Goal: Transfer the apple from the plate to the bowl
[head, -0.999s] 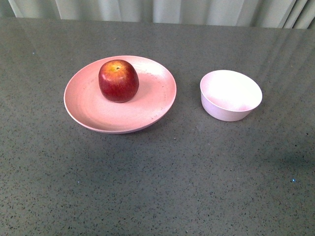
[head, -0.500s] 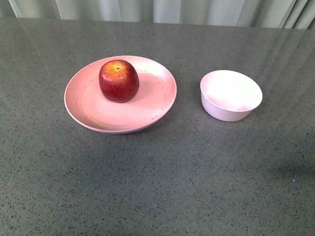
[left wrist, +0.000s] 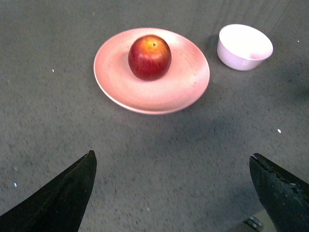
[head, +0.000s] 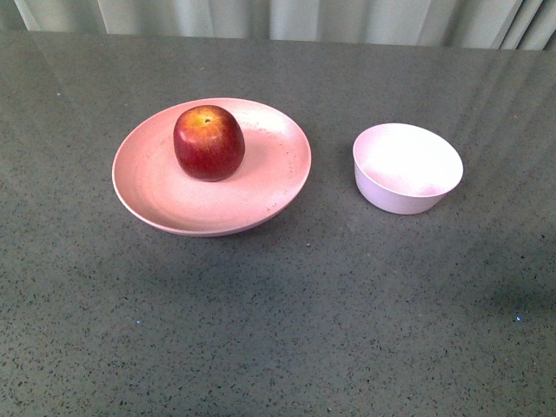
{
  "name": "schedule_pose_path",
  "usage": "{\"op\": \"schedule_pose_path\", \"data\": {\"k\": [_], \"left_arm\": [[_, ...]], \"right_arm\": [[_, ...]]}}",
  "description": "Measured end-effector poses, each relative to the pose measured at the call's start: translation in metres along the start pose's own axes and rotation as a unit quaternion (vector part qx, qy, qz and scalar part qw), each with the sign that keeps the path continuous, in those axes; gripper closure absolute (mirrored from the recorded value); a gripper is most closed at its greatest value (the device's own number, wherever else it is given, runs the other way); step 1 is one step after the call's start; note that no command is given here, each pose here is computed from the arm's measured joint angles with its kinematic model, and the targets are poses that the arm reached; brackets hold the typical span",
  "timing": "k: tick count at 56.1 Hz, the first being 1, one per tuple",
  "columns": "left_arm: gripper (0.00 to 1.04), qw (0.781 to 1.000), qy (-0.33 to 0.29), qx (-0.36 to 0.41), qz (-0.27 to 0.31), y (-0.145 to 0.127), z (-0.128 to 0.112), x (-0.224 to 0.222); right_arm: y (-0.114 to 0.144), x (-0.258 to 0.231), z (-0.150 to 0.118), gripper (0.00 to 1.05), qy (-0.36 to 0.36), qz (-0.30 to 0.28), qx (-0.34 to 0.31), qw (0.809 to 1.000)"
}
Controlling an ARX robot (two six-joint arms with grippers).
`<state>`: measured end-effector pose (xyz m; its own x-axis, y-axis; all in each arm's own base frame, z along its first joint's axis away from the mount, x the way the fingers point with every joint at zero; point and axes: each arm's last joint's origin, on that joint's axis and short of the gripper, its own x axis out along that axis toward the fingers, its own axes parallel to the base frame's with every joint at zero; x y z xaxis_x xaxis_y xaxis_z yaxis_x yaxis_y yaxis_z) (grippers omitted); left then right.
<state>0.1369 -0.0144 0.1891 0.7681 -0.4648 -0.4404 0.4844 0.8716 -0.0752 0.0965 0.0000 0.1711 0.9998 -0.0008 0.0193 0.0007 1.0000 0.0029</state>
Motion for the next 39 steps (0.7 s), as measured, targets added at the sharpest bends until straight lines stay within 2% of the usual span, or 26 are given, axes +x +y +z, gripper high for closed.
{"op": "schedule_pose_path", "data": {"k": [3,17,29,39], "left_arm": [[0.09,1.0,-0.006,0.006,-0.001,0.002,0.008,0.008],[0.09,0.999,-0.032,0.012,-0.007,0.009,0.044,0.061],[0.09,1.0,-0.015,-0.002,-0.026,0.011,0.057,0.105],[0.09,1.0,0.001,-0.004,-0.02,0.012,0.06,0.133]], "right_arm": [[0.0,0.0,0.0,0.07,0.0,0.0,0.0,1.0],[0.0,0.0,0.0,0.09,0.0,0.0,0.0,1.0],[0.0,0.0,0.0,0.09,0.0,0.0,0.0,1.0],[0.0,0.0,0.0,0.09,0.0,0.0,0.0,1.0]]}}
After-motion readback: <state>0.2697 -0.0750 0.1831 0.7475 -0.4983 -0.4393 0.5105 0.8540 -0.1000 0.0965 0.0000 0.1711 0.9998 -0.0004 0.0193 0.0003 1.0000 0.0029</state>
